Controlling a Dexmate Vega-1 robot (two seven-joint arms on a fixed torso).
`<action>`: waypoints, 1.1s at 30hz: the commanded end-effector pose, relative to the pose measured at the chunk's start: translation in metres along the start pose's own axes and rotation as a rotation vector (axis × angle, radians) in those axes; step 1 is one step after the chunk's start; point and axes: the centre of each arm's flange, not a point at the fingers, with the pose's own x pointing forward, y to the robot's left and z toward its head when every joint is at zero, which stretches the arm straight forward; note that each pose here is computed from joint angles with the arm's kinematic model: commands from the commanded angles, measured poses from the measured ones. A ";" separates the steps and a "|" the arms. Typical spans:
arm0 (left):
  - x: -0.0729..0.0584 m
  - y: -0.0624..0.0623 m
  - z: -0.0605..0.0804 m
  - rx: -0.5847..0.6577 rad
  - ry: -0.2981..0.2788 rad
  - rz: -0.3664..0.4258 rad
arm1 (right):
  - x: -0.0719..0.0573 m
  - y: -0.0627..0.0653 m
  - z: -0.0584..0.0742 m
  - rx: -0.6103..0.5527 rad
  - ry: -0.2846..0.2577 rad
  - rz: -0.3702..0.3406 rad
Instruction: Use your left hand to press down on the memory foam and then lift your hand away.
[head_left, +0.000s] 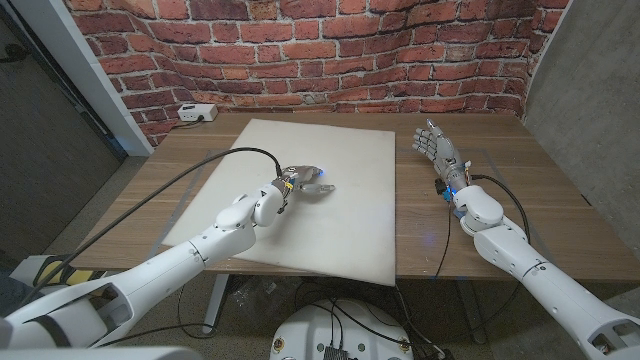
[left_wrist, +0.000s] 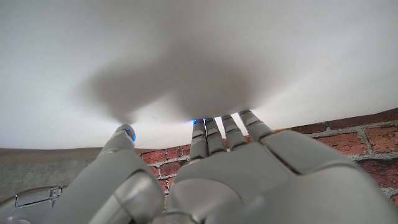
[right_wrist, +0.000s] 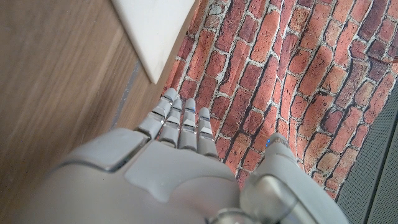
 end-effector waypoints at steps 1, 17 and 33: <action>0.004 -0.021 0.003 -0.010 0.004 -0.084 | -0.001 0.000 0.000 -0.003 0.005 0.003; 0.004 -0.024 0.012 0.062 0.010 -0.099 | -0.003 -0.002 -0.001 0.001 0.005 0.009; 0.001 -0.018 0.015 0.063 -0.001 -0.090 | -0.004 -0.003 0.001 0.001 0.010 0.009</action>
